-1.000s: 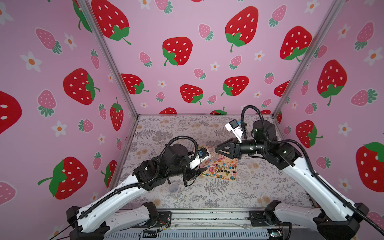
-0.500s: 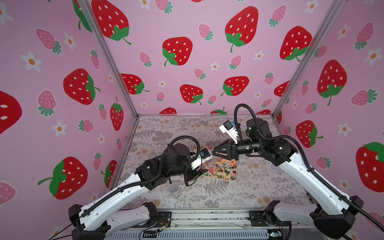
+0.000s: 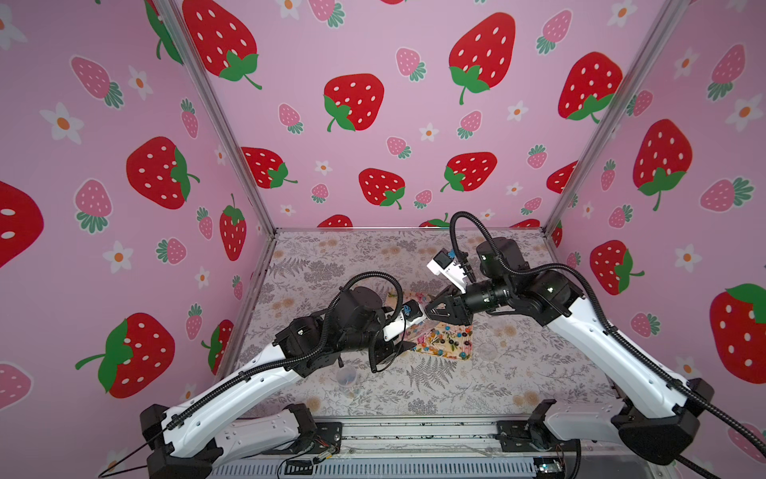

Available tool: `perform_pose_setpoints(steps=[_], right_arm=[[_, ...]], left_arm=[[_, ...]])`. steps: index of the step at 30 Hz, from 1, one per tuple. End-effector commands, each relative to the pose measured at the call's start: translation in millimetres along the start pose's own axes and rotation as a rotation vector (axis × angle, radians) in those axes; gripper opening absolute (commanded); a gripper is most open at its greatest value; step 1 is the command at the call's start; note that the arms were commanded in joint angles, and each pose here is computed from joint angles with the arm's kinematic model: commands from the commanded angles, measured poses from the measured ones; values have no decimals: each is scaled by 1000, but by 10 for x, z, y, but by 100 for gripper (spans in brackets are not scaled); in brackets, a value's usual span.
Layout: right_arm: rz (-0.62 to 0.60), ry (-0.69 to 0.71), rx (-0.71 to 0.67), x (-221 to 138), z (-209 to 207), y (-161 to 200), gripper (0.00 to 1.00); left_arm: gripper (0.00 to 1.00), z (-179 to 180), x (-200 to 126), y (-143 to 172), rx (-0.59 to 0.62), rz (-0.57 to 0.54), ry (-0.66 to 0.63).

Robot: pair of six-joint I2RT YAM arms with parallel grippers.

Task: Pour the candies out of the jar
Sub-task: Place the jar at the center of the board.

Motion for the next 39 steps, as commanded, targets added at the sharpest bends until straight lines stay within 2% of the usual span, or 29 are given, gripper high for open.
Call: perform_pose_setpoints(steps=[1,3,5,11,14,15,16,20,24,28,33,39], right_arm=[[37,7,-39,-4,72,31,16],[42,25,-41,13,66,25,10],[44,43,-42,26,61,19,1],[26,95,-52,50,48,-20,0],[10,146,-46,26,16,-32,0],[2,171,-48,10,2,-35,0],[-4,200,-44,-6,-17,-36,0],[-23,306,-32,-78,-100,-45,0],[-44,414,3,-165,-250,-66,0],[-33,627,34,-265,-503,-96,0],[62,850,59,-236,-861,-171,0],[148,1055,58,-89,-1323,-452,0]], left_arm=[[58,41,-82,-125,20,-44,-12],[58,41,-88,-127,23,-44,-10],[59,39,-95,-126,21,-46,-10],[65,47,-98,-82,-1,-43,-42],[81,59,-122,-49,-25,-41,-75],[92,73,-145,-31,-35,-37,-103],[100,82,-170,-15,-46,-40,-125],[99,106,-337,44,-101,-100,-239],[99,132,-533,198,-225,-223,-409],[99,120,-708,418,-362,-333,-545],[99,38,-721,681,-453,-355,-579],[99,-47,-681,820,-483,-318,-537]])
Point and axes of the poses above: each gripper's point midway between its finger pads, its own x axis out along the fingers, its own z axis along the line the jaws close on, y = z × x, the point moved 8 cm from there along -x, back along the fingers, and after that the axes turned 10 degrees about x, right-handed, at the moved point
